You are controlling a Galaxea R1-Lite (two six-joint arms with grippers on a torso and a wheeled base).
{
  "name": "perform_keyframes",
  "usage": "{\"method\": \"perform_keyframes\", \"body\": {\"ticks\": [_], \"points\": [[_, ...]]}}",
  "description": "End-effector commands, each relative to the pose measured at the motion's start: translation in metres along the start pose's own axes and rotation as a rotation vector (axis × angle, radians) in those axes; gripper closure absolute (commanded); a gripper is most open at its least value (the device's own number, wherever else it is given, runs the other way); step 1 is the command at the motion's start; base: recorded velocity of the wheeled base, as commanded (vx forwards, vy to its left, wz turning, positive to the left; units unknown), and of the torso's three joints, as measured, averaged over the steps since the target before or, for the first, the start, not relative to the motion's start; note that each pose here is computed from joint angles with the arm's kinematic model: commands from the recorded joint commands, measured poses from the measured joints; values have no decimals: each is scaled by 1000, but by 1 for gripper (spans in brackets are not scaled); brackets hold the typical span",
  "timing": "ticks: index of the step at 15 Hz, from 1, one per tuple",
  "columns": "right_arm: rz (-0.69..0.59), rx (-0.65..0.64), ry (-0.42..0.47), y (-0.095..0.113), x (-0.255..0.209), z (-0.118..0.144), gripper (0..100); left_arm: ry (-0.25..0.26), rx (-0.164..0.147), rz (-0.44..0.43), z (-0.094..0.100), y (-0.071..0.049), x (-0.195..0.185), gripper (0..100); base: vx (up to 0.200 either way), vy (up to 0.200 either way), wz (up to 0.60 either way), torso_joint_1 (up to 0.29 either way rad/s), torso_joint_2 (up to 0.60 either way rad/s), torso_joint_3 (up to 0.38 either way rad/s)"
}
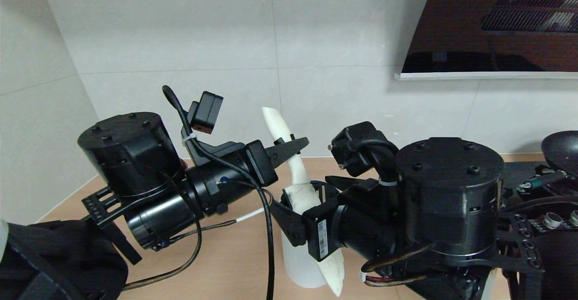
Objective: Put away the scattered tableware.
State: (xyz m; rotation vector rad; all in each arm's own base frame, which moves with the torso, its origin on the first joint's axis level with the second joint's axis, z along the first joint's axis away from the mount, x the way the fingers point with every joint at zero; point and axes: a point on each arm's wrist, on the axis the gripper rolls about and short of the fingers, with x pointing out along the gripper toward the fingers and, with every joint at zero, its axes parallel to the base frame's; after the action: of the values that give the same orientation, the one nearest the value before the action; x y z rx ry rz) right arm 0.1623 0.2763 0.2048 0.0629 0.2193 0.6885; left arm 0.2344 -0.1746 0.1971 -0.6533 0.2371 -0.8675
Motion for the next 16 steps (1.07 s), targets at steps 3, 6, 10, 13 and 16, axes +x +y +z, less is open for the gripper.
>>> {"method": "perform_keyframes", "body": {"ticks": [3, 6, 10, 13, 16], "points": [[-23, 15, -59, -16, -19, 19, 0, -67, 55, 70, 17, -6, 2, 100, 0, 0, 0, 0, 0, 0], [-145, 48, -163, -60, -44, 53, 0, -171, 158, 236, 54, -25, 11, 100, 0, 0, 0, 0, 0, 0], [-218, 63, -196, -94, -57, 68, 0, -251, 377, 423, 72, -29, 31, 100, 0, 0, 0, 0, 0, 0], [-240, 63, -187, -100, -52, 67, 0, -269, 396, 517, 63, -22, 36, 100, 0, 0, 0, 0, 0, 0], [-246, 61, -180, -101, -50, 65, 0, -244, 449, 579, 42, -29, 45, 100, 0, 0, 0, 0, 0, 0]]}}
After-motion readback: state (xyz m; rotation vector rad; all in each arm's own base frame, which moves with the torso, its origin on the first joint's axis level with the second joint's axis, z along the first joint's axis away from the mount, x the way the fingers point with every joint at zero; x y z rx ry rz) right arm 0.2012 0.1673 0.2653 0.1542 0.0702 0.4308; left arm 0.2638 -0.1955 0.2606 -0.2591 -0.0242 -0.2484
